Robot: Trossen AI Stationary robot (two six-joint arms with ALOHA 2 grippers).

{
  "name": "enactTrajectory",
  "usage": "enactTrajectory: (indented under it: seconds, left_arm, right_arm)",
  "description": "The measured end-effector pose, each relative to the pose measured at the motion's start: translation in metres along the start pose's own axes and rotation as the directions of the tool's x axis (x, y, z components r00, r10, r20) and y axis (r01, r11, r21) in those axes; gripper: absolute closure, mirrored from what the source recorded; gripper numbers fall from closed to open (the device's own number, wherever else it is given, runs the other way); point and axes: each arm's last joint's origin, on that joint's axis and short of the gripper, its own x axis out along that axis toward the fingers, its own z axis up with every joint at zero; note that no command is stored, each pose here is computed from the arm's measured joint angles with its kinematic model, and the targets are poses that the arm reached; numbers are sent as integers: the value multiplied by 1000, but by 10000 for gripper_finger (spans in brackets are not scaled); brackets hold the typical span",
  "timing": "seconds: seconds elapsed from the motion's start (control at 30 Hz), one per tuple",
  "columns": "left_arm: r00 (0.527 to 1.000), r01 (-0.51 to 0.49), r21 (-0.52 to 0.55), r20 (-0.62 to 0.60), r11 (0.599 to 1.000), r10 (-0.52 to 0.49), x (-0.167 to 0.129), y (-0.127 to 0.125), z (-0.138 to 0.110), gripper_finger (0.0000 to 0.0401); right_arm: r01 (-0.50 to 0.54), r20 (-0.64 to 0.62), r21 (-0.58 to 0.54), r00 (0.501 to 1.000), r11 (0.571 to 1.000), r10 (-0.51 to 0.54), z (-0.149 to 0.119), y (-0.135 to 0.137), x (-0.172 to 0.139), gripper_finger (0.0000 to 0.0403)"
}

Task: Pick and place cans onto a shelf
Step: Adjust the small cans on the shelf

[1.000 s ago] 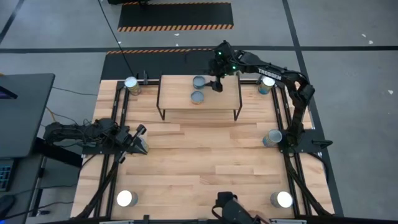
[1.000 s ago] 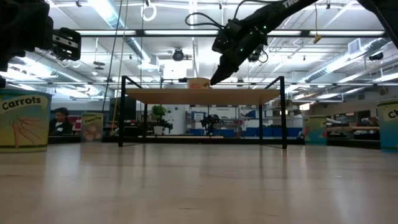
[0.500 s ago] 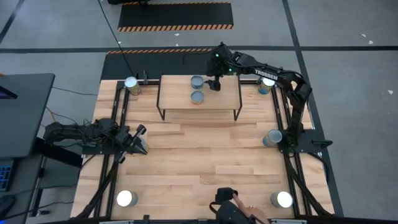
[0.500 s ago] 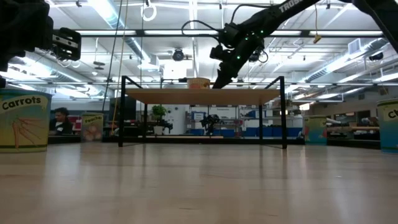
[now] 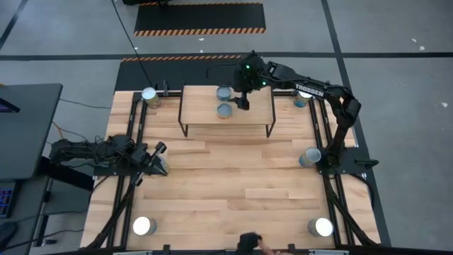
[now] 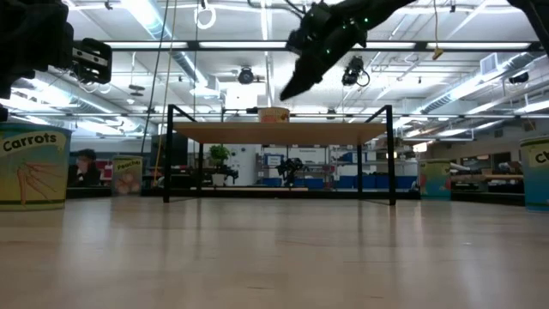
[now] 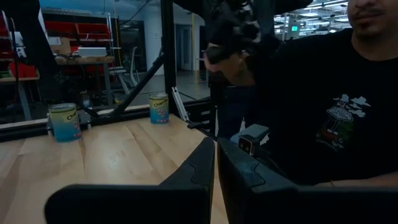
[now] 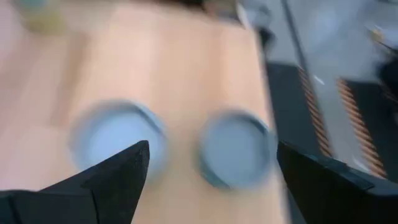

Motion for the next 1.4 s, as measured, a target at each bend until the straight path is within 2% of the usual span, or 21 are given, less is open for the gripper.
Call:
enactTrajectory:
  seconds: [0.1,0.23,0.57,0.9,1.4]
  left_arm:
    - [1000,0,0,0,1000,0,0,0,0,374]
    - [1000,0,0,0,1000,0,0,0,0,374]
    - [1000,-1,0,0,1000,1,0,0,0,374]
    - [1000,-1,0,0,1000,1,0,0,0,374]
    - [1000,0,0,0,1000,0,0,0,0,374]
  right_arm:
    - [-112,68,41,992,993,109,2,5,9,42]
    - [-152,35,79,988,985,150,-7,5,29,39]
    - [-55,17,85,998,995,54,-9,-2,35,13]
    - [-66,-42,129,997,989,72,-25,-3,39,14]
    - [-49,-88,149,994,988,62,-29,-2,39,16]
